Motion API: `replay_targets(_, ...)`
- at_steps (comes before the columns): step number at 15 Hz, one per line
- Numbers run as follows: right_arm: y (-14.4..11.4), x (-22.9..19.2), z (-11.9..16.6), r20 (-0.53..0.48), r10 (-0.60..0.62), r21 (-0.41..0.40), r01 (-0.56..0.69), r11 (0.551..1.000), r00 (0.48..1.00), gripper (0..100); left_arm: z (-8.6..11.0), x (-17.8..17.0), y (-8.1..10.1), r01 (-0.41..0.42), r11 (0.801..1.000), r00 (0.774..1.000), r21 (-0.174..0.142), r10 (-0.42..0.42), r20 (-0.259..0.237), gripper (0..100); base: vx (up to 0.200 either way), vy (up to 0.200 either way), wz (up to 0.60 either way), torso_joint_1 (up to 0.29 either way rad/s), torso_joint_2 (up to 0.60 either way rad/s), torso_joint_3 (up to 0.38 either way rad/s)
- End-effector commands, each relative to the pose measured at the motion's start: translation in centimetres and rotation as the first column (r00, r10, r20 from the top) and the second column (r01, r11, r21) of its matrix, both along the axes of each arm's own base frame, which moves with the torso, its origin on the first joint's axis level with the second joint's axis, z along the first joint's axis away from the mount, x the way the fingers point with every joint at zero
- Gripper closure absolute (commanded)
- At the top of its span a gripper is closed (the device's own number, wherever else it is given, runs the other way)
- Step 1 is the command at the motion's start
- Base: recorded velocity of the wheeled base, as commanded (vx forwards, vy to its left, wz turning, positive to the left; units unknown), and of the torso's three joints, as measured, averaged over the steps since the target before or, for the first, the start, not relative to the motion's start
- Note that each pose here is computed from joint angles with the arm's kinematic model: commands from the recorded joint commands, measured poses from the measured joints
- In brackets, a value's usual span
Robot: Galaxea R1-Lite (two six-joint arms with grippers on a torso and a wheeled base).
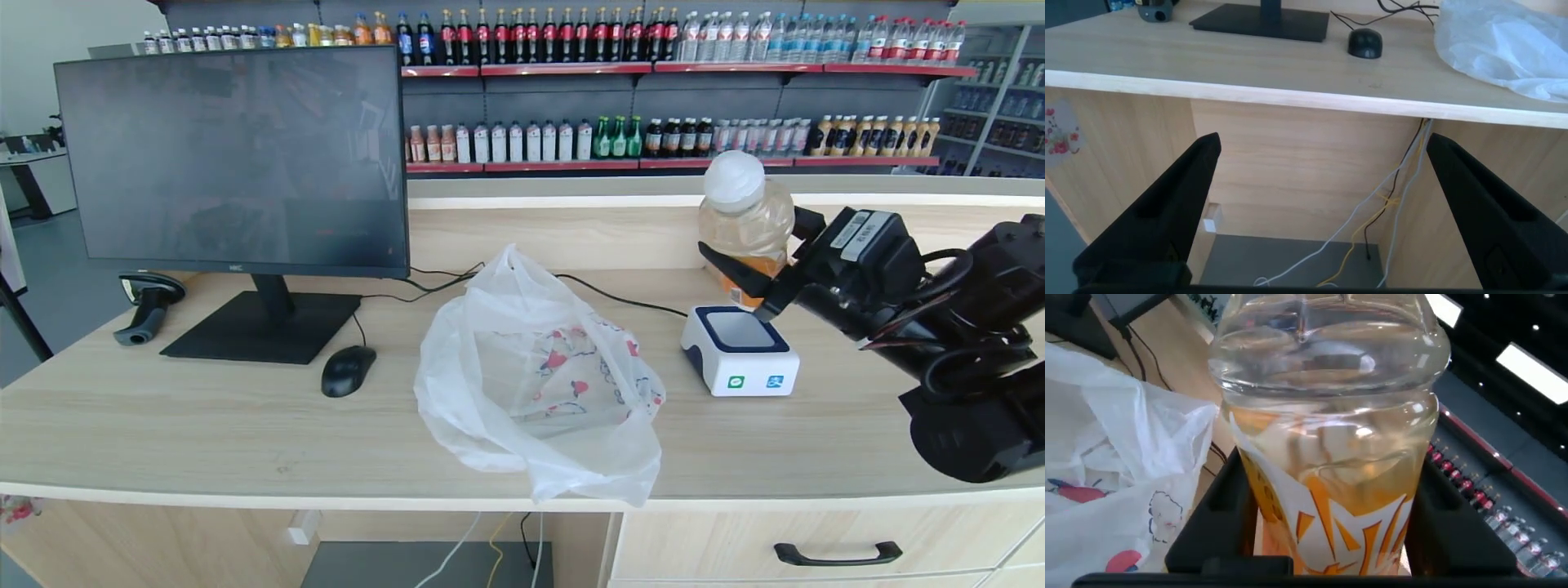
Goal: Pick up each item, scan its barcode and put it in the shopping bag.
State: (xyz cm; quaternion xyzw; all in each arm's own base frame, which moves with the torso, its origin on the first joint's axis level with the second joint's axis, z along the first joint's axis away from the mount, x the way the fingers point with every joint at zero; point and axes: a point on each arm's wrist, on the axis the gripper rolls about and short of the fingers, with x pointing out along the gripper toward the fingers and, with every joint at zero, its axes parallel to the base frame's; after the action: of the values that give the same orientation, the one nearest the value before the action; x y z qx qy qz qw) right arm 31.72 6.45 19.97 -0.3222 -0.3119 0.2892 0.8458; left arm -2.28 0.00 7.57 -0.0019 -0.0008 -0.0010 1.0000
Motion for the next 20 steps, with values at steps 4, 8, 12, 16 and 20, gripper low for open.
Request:
replay_targets(4,-0.2,-0.4,-1.7,0.025,0.075,-0.133,-0.071,0.989,0.997,100,0.0,0.0,0.0,0.0,1.0,1.0,0.001,0.0,0.001,0,0.0,0.0,0.0,0.0,0.0,0.0)
replay_targets(8,-1.2,-0.4,-1.9,0.029,0.087,-0.16,-0.081,0.984,0.996,100,0.0,0.0,0.0,0.0,1.0,1.0,0.002,0.0,0.003,0,0.0,0.0,0.0,0.0,0.0,0.0)
replay_targets(12,-0.9,-0.2,-1.8,0.057,0.134,-0.196,-0.121,0.973,0.989,100,0.0,0.0,0.0,0.0,1.0,1.0,0.005,0.0,0.004,0,0.0,0.0,0.0,0.0,0.0,0.0)
replay_targets(16,-3.0,1.7,-2.5,0.04,0.073,-0.184,-0.065,0.981,0.997,100,0.0,0.0,0.0,0.0,1.0,1.0,0.005,0.0,0.003,0,0.0,0.0,0.0,0.0,0.0,0.0)
replay_targets(20,-3.3,2.6,-3.8,0.012,0.062,-0.188,-0.059,0.98,0.998,100,0.0,0.0,0.0,0.0,1.0,1.0,0.004,0.0,0.001,0,0.0,0.0,0.0,0.0,0.0,0.0)
